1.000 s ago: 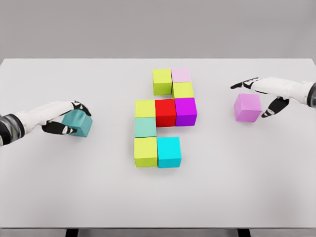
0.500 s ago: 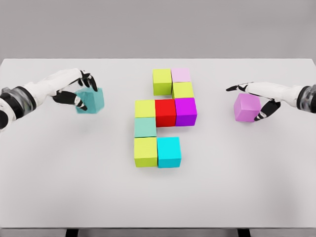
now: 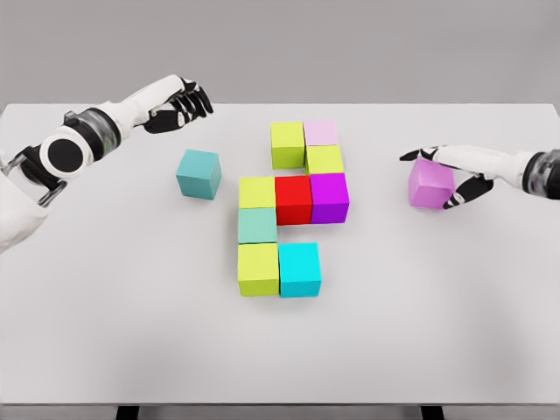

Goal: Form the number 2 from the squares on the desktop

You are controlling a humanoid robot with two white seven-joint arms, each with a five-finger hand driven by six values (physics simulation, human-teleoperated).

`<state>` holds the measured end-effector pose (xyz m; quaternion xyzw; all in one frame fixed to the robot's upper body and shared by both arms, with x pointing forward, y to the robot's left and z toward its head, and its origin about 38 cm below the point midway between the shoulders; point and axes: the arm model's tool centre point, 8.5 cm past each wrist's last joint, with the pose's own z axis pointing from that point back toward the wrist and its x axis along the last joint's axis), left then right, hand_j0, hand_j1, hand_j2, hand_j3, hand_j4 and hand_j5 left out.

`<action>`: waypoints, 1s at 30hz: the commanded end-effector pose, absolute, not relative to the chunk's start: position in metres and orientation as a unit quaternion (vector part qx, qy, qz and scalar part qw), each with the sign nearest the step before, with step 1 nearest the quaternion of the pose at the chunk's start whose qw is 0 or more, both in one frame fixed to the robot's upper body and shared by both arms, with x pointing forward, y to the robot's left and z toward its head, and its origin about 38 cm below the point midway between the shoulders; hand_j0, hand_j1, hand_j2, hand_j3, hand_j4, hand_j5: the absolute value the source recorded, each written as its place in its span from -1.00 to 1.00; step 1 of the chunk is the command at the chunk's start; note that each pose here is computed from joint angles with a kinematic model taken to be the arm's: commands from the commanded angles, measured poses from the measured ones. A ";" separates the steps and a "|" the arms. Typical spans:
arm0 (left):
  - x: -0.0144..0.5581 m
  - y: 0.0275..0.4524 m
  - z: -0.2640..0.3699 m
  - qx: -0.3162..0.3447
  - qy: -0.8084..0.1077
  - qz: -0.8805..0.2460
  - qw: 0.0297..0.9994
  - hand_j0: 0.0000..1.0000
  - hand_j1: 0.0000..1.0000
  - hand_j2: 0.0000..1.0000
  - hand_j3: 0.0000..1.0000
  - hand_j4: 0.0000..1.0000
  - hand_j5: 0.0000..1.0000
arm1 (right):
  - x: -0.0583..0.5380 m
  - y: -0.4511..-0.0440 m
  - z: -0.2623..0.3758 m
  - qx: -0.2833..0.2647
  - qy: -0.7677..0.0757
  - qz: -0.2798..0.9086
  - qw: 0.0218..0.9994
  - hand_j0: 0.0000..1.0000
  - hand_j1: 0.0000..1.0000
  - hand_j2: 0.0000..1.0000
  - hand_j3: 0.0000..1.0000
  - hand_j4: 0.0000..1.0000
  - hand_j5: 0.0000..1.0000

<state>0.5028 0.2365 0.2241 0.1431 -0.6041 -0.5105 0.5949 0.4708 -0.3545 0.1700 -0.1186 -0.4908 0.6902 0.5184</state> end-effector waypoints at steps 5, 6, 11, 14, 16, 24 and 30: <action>0.493 0.283 0.231 0.170 -0.598 -0.522 0.584 1.00 1.00 1.00 1.00 1.00 1.00 | 0.470 -0.352 0.169 -0.115 -0.493 0.697 0.508 0.34 0.34 0.34 0.34 0.34 0.34; 0.482 0.304 0.243 0.179 -0.598 -0.527 0.577 1.00 1.00 1.00 1.00 1.00 1.00 | 0.469 -0.351 0.169 -0.113 -0.495 0.699 0.503 0.26 0.26 0.26 0.26 0.26 0.26; 0.417 0.275 0.204 0.077 -0.572 -0.611 0.542 1.00 1.00 1.00 1.00 1.00 1.00 | 0.469 -0.351 0.170 -0.114 -0.495 0.702 0.499 0.11 0.11 0.11 0.11 0.11 0.11; 0.418 0.275 0.193 0.075 -0.561 -0.613 0.551 1.00 1.00 1.00 1.00 1.00 1.00 | 0.468 -0.348 0.172 -0.111 -0.501 0.706 0.489 -0.10 -0.10 -0.10 -0.10 -0.10 -0.10; 0.419 0.279 0.186 0.077 -0.555 -0.612 0.558 1.00 1.00 1.00 1.00 1.00 1.00 | 0.467 -0.349 0.174 -0.109 -0.505 0.710 0.478 -0.10 -0.10 -0.10 -0.10 -0.10 -0.10; 0.436 0.275 0.155 0.084 -0.540 -0.605 0.579 1.00 1.00 1.00 1.00 1.00 1.00 | 0.462 -0.343 0.179 -0.097 -0.521 0.728 0.435 -0.20 -0.20 -0.20 -0.20 -0.20 -0.20; 0.456 0.260 0.135 0.080 -0.538 -0.591 0.595 1.00 1.00 1.00 1.00 1.00 1.00 | 0.459 -0.337 0.188 -0.091 -0.535 0.738 0.401 -0.20 -0.20 -0.20 -0.20 -0.20 -0.20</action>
